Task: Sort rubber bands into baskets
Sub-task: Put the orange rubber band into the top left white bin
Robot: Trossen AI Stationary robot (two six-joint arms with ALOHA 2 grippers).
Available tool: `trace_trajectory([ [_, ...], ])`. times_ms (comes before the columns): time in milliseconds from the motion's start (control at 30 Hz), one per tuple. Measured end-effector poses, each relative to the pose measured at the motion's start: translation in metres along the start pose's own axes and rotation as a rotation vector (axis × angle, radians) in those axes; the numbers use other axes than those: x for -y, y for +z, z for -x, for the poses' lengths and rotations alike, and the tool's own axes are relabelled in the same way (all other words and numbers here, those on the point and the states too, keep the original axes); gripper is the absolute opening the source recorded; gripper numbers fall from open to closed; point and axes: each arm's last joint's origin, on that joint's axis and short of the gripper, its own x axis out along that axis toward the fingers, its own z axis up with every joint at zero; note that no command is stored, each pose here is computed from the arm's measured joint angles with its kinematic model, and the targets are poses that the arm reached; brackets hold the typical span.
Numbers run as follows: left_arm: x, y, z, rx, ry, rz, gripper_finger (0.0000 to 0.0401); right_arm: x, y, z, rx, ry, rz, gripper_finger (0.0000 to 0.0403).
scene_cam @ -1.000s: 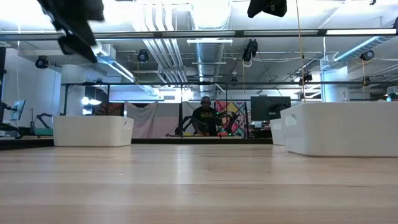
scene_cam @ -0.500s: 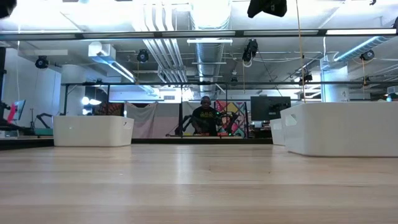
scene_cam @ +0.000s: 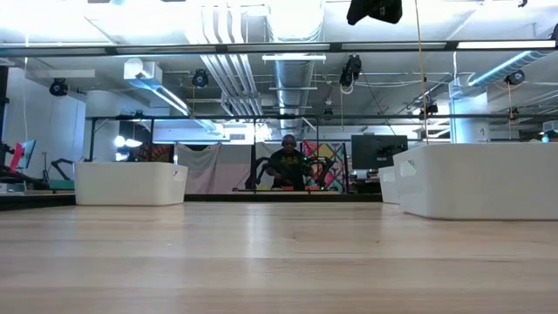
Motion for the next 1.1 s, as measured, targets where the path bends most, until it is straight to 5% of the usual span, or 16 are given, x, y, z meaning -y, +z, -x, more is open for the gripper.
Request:
trace_trajectory([
  [200, 0.001, 0.003, -0.026, -0.119, 0.042, 0.029, 0.018, 0.0, 0.0, 0.0, 0.0, 0.0, 0.0, 0.0013],
  [500, -0.013, 0.031, -0.035, -0.238, 0.031, 0.164, 0.0012, 0.0, 0.0, 0.0, 0.003, 0.001, 0.0, 0.0013],
  [833, -0.063, 0.092, 0.01, 0.022, 0.042, 0.291, 0.0, -0.001, 0.002, 0.0, 0.017, 0.006, 0.0, 0.0013],
  [1000, -0.123, 0.115, 0.041, 0.136, 0.26, 0.423, 0.0, -0.001, 0.002, 0.0, 0.018, 0.006, 0.003, 0.0013],
  [1100, -0.167, 0.129, 0.052, 0.197, 0.441, 0.515, 0.0, -0.001, 0.006, 0.0, 0.067, 0.008, 0.17, 0.0013],
])
